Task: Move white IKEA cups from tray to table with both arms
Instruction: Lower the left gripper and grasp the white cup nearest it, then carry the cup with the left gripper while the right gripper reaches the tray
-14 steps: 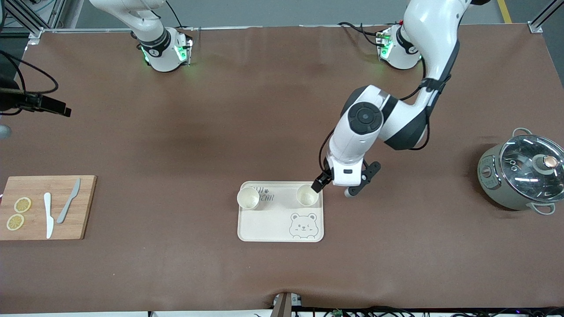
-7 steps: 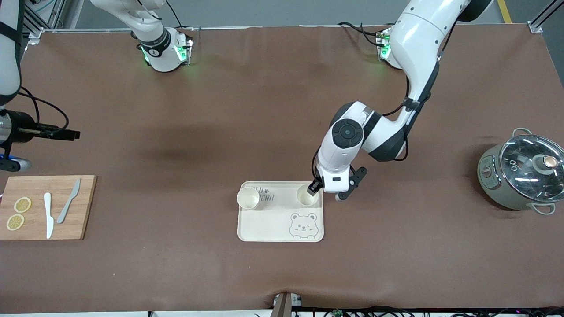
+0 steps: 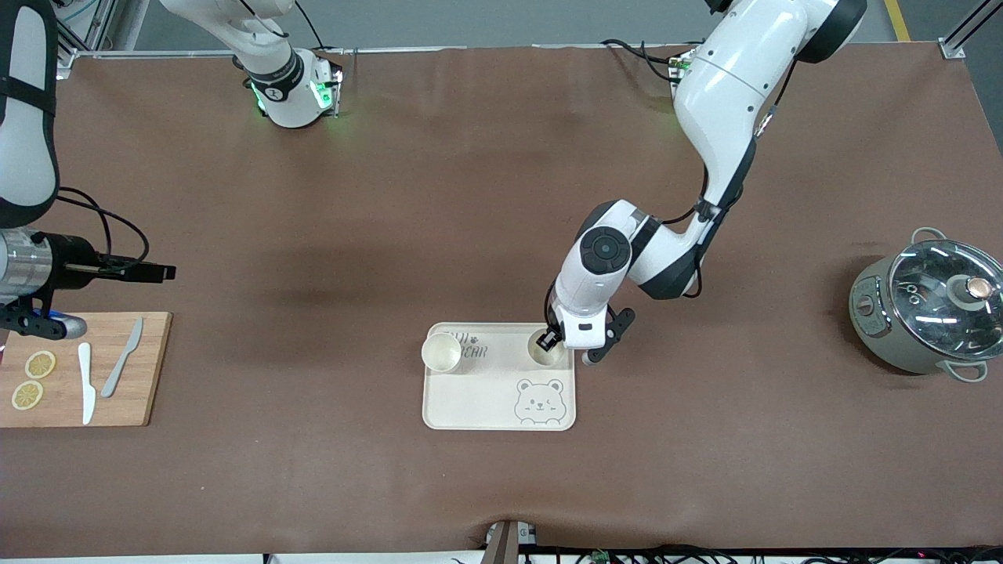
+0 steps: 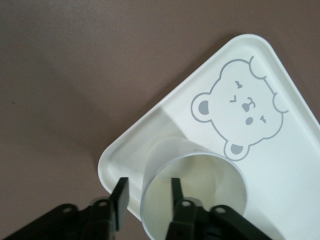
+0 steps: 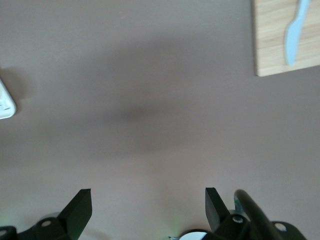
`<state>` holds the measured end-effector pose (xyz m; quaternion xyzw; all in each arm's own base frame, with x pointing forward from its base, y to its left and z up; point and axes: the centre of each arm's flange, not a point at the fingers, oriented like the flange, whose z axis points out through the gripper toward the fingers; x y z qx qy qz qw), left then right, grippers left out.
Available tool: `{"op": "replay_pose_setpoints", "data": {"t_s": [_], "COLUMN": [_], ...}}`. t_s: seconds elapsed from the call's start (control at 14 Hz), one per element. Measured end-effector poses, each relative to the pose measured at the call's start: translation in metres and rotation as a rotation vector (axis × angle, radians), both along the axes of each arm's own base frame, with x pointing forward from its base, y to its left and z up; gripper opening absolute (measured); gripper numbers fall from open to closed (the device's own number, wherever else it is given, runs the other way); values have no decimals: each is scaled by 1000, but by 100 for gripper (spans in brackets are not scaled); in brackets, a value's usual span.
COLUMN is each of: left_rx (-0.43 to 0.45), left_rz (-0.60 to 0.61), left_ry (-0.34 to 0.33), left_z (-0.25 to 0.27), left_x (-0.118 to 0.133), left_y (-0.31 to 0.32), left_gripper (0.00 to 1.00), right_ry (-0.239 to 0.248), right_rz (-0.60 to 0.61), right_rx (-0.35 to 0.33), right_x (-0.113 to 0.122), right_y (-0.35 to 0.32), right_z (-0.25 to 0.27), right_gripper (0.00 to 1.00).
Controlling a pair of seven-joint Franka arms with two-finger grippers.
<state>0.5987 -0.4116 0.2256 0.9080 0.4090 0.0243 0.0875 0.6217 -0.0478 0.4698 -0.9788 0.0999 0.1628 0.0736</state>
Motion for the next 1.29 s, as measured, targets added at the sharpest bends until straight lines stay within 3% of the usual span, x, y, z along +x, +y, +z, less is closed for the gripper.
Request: {"op": "replay_pose_setpoints", "data": {"t_s": [0.07, 0.14, 0.36, 0.5, 0.71, 1.0, 1.29], "left_rx": [-2, -2, -6, -14, 8, 67, 137], "left_rz": [-1, -2, -3, -21, -84, -113, -79], "left_ry": [-2, -4, -21, -48, -76, -107, -36], "left_z": [-1, -1, 6, 21, 70, 172, 208], "left_x": [0, 0, 6, 12, 21, 43, 53], "left_y": [-1, -2, 0, 1, 11, 79, 165], "left_gripper": [23, 23, 3, 3, 3, 3, 3], "right_ry": [1, 6, 60, 78, 52, 0, -91], "right_rz": [20, 44, 120, 153, 158, -48, -238], "right_rx": [4, 7, 12, 9, 8, 64, 30], "right_x": [1, 3, 8, 14, 18, 17, 11], "right_y": [13, 30, 79, 103, 137, 194, 267], "right_z": [-1, -5, -39, -64, -89, -122, -133], "right_gripper": [100, 100, 100, 100, 100, 100, 100]}}
